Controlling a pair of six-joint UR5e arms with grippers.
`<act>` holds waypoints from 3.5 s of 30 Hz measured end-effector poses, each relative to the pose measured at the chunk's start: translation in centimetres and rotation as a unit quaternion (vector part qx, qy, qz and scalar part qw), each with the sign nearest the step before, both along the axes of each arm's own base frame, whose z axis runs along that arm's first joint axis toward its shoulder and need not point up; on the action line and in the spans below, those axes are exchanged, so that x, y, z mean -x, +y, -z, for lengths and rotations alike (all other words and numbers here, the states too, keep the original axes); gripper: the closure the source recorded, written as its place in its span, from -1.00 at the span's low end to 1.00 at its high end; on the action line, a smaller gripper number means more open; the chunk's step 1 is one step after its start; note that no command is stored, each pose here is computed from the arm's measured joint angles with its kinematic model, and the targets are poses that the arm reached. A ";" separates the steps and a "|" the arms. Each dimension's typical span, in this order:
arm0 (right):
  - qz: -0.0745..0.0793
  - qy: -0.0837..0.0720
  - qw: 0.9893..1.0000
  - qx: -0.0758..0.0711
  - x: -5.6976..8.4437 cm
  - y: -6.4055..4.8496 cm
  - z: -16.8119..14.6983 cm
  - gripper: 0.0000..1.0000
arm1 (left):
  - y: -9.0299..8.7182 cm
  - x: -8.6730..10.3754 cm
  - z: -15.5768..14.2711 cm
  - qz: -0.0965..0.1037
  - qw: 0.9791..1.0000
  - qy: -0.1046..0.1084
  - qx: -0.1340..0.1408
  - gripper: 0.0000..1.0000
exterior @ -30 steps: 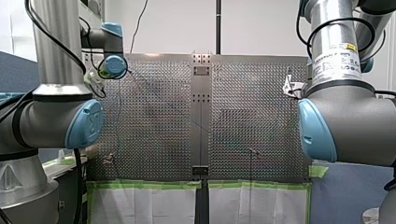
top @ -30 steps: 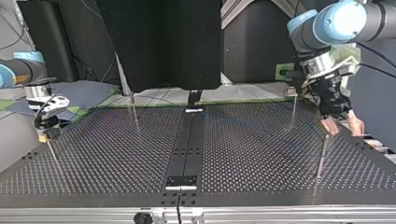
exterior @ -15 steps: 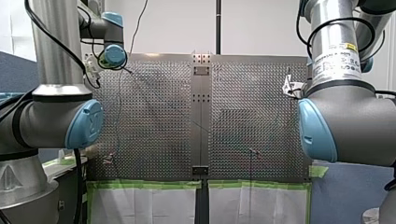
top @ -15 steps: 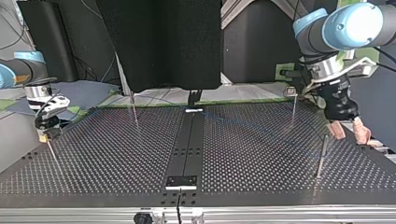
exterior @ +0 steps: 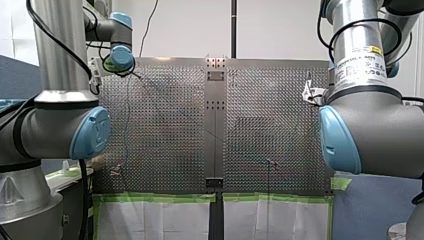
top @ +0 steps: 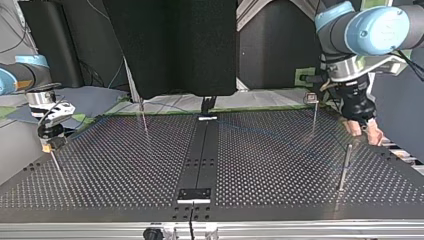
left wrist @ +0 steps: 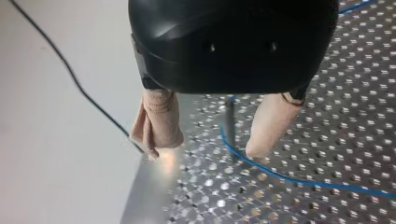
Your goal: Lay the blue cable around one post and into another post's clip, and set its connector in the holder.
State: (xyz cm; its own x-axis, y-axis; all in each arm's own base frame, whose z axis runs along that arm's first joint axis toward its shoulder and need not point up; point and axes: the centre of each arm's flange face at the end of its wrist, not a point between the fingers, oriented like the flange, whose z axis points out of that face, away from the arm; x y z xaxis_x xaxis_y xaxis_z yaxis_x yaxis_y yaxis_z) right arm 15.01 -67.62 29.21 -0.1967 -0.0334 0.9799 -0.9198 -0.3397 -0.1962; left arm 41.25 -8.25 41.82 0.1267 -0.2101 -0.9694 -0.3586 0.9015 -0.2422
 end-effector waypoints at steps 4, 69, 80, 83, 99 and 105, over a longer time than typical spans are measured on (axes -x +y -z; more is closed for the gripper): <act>0.000 0.000 1.000 0.000 0.0 0.0 0.0 -1.00 | 0.0 0.3 0.3 0.000 1.000 0.022 -0.019 -1.00; -0.002 0.000 1.000 -0.002 -0.3 0.1 0.0 -1.00 | 0.2 0.7 -0.1 -0.014 0.992 0.060 -0.113 -1.00; -0.002 0.000 1.000 -0.001 -0.3 0.1 0.0 -1.00 | -1.5 0.8 3.0 0.031 0.992 0.066 -0.100 -1.00; -0.002 0.000 1.000 -0.001 -0.3 0.1 0.0 -1.00 | -2.9 0.8 5.0 0.061 0.992 0.070 -0.088 -1.00; -0.002 0.000 1.000 -0.002 -0.3 0.1 0.1 -1.00 | -10.2 3.7 15.8 0.200 0.972 0.111 -0.045 -1.00; -0.002 0.000 1.000 -0.003 -0.2 0.1 0.1 -1.00 | -11.8 5.7 19.9 0.213 0.965 0.141 -0.061 -1.00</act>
State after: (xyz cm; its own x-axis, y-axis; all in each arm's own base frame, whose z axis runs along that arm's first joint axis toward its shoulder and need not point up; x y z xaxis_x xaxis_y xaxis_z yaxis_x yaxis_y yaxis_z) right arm 15.25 -67.53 29.12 -0.1968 -0.0391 0.9797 -0.9185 -0.3421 -0.1982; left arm 35.58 -20.07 21.91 -0.2180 -0.0665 -0.9737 0.0158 0.9973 -0.0717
